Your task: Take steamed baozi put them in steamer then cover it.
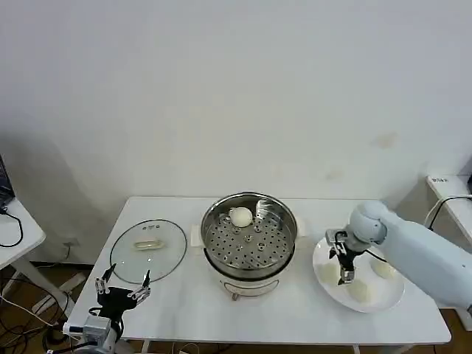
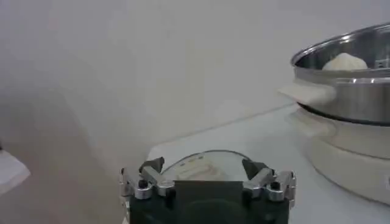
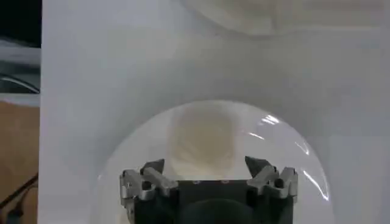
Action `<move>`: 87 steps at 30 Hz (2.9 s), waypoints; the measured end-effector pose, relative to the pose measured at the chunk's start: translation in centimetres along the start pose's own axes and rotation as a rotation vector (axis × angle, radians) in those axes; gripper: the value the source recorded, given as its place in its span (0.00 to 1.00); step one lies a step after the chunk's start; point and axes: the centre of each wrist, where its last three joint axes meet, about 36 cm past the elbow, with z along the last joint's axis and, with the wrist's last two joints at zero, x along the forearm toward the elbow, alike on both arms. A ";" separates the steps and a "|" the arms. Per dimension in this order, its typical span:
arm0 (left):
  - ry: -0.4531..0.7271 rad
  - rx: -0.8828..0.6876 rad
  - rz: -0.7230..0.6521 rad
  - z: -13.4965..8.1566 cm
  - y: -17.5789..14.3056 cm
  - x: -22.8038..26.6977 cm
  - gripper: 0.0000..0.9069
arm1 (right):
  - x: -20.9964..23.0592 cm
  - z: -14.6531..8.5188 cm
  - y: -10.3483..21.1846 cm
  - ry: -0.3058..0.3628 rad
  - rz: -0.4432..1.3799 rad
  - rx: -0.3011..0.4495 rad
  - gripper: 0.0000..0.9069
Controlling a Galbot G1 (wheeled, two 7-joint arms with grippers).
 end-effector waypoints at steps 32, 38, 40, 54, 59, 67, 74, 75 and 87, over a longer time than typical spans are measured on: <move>0.011 0.006 -0.009 0.4 0.0 -0.1 1.00 | -0.9 0.8 -0.2 0.000 0.016 -0.020 0.69; 0.011 0.008 -0.005 0.5 -0.1 -0.5 1.00 | 0.4 1.2 -0.6 -0.010 0.038 -0.033 0.69; 0.009 0.009 -0.005 0.5 -0.1 -0.5 1.00 | 1.2 1.4 -0.7 -0.013 0.049 -0.035 0.69; -0.022 -0.001 -0.022 -0.8 0.5 0.1 1.00 | 14.0 0.5 -3.3 -0.068 0.162 -0.029 0.69; -0.033 -0.005 -0.032 -1.1 0.6 0.2 1.00 | 19.4 -2.0 -4.7 -0.112 0.203 -0.019 0.69; -0.035 -0.006 -0.042 -1.1 0.2 -0.2 1.00 | 23.9 -7.8 -6.4 -0.196 0.199 -0.004 0.69; -0.056 -0.018 -0.049 -1.9 0.6 0.1 1.00 | 24.3 -13.2 -7.1 -0.226 0.155 0.020 0.70; -0.062 -0.019 -0.050 -2.0 0.6 0.1 1.00 | 24.0 -13.9 -7.2 -0.224 0.149 0.024 0.70; -0.089 -0.015 -0.064 -2.8 0.8 -0.2 1.00 | 20.1 -22.3 -7.7 -0.219 0.073 0.082 0.70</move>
